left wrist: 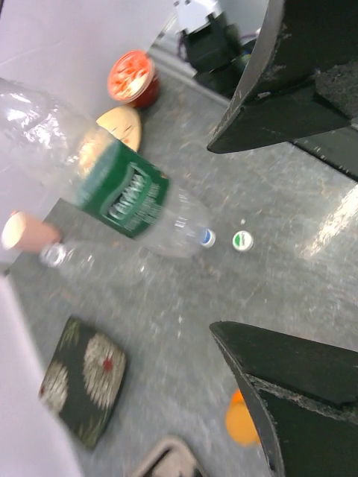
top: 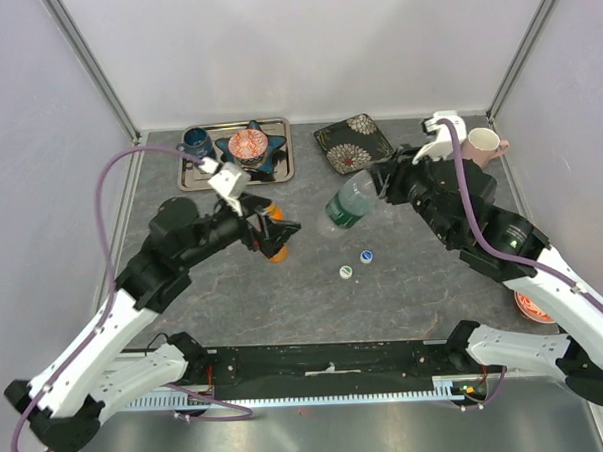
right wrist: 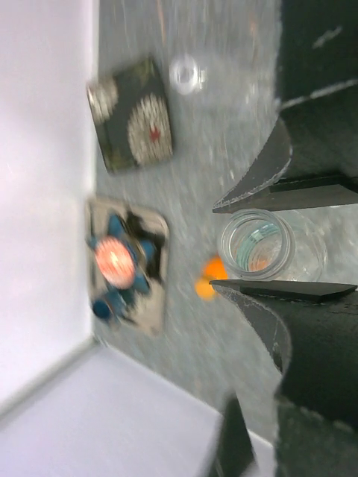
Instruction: Unscrew the bottle caps
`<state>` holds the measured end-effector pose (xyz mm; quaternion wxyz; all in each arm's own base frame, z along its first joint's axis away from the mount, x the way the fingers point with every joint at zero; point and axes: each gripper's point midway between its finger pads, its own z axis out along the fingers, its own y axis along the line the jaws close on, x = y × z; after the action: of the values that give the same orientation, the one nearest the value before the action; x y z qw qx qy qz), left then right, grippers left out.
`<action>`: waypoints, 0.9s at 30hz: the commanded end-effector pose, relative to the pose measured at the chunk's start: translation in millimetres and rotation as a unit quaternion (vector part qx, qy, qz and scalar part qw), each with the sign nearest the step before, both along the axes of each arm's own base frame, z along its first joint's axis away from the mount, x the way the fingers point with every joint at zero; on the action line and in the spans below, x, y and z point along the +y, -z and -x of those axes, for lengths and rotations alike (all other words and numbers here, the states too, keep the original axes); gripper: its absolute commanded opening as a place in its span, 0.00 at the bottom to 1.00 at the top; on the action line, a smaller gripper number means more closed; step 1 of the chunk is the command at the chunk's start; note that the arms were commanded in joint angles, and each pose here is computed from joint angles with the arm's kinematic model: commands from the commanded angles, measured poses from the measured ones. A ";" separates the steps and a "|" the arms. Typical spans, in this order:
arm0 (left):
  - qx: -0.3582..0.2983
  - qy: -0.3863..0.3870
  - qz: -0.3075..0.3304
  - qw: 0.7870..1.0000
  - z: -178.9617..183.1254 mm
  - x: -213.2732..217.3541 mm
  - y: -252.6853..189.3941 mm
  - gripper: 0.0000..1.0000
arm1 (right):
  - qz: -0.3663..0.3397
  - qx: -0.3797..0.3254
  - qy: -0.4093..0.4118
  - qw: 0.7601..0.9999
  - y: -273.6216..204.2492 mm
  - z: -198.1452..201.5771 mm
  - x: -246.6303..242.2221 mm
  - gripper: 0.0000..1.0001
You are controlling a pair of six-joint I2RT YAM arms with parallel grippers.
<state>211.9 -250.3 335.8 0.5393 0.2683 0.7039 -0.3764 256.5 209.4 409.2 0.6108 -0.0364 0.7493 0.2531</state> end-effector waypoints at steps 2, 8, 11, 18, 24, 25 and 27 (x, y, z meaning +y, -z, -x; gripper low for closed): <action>-0.061 -0.133 0.009 0.989 -8.3 56.4 -17.0 0.99 | 0.059 -0.045 0.245 0.967 -24.9 -16.9 -98.1 0.00; -0.087 -0.144 0.044 0.985 3.4 70.2 -25.5 0.99 | 0.162 -0.038 0.389 0.906 -13.7 -25.9 -141.4 0.00; -0.079 -0.139 0.050 0.986 6.0 68.6 -22.9 0.99 | 0.182 -0.033 0.438 0.880 -8.1 -27.0 -156.2 0.00; -0.051 -0.129 0.053 0.989 6.9 61.8 -9.6 0.99 | 0.161 -0.019 0.526 0.835 8.7 -44.8 -183.8 0.00; -0.037 -0.130 0.050 0.990 7.5 61.7 0.3 0.99 | 0.146 0.014 0.547 0.824 45.4 -88.7 -199.3 0.00; -0.036 -0.131 0.050 0.989 7.3 61.8 1.0 0.99 | 0.151 0.027 0.542 0.826 58.7 -100.3 -197.7 0.00; -0.032 -0.132 0.046 0.990 5.6 60.6 4.5 0.99 | 0.139 0.044 0.550 0.822 77.5 -115.8 -206.6 0.00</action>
<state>203.9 -188.8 330.1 0.6185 0.1770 0.6967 -0.3174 342.9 12.4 363.6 0.6181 0.2711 0.6930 -0.2535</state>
